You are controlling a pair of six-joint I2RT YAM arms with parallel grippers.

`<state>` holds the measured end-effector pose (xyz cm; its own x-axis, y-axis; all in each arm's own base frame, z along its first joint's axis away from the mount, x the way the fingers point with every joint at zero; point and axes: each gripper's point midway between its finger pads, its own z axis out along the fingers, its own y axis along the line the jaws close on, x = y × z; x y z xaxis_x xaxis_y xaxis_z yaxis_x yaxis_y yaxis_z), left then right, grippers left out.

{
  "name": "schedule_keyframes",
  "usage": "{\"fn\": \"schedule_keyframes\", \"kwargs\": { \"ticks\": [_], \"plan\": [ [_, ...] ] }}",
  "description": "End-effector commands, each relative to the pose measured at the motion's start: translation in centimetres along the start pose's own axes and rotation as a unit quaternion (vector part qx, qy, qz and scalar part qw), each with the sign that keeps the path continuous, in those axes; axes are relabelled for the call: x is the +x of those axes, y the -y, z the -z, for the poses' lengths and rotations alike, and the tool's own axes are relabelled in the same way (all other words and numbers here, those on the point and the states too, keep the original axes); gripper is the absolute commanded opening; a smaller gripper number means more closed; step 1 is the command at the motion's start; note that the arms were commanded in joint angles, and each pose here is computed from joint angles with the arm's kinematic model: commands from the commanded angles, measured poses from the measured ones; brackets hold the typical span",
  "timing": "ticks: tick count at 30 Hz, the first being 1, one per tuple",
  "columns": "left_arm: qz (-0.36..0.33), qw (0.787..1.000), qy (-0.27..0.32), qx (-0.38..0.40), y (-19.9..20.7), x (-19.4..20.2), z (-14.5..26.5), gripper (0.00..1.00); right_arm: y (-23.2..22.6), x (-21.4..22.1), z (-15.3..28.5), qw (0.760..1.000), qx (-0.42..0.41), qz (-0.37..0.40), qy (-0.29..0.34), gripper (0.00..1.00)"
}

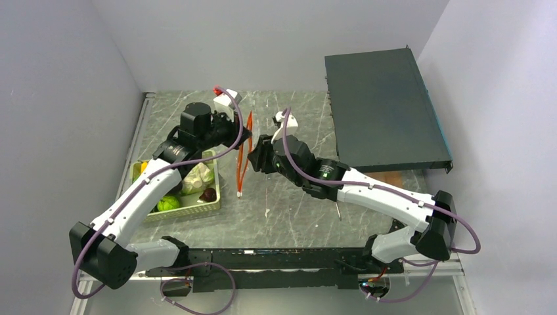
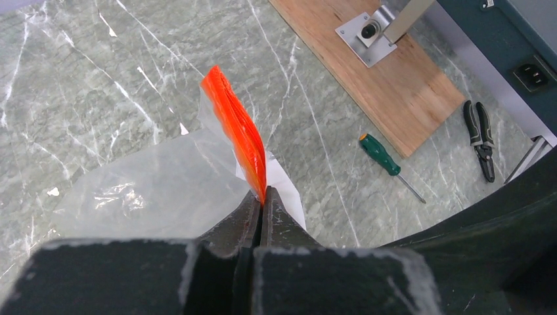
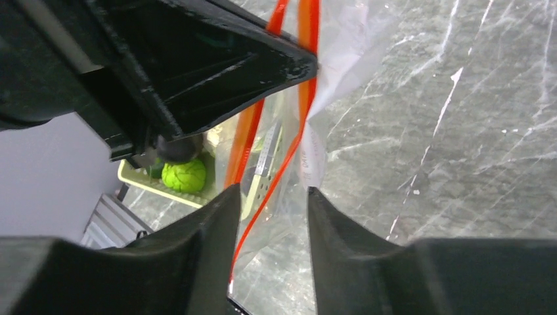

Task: Place the food in the zip-top bag and seal the zipper
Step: Open the zipper of the food storage bag at the center of the board.

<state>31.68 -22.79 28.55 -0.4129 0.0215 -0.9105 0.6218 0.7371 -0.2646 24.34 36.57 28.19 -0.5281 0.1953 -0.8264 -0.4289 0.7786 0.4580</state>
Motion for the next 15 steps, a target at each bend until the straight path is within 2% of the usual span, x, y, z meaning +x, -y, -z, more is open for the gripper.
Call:
{"fn": "schedule_keyframes", "kwargs": {
  "ticks": [1,4,15],
  "plan": [
    [0.002,1.0,0.026,0.013,0.5,-1.5,-0.1,0.0,-0.2,-2.1,-0.2,0.997,0.004,-0.05,0.052,0.36],
    [0.008,0.999,0.025,0.02,0.7,-1.3,-0.3,0.0,0.2,-2.0,-0.2,0.996,0.014,-0.063,0.055,0.28],
    [0.018,0.999,0.015,0.032,0.9,-1.0,-0.7,0.0,0.1,-0.3,-1.5,0.997,0.013,-0.074,0.035,0.28]
  ]
}}
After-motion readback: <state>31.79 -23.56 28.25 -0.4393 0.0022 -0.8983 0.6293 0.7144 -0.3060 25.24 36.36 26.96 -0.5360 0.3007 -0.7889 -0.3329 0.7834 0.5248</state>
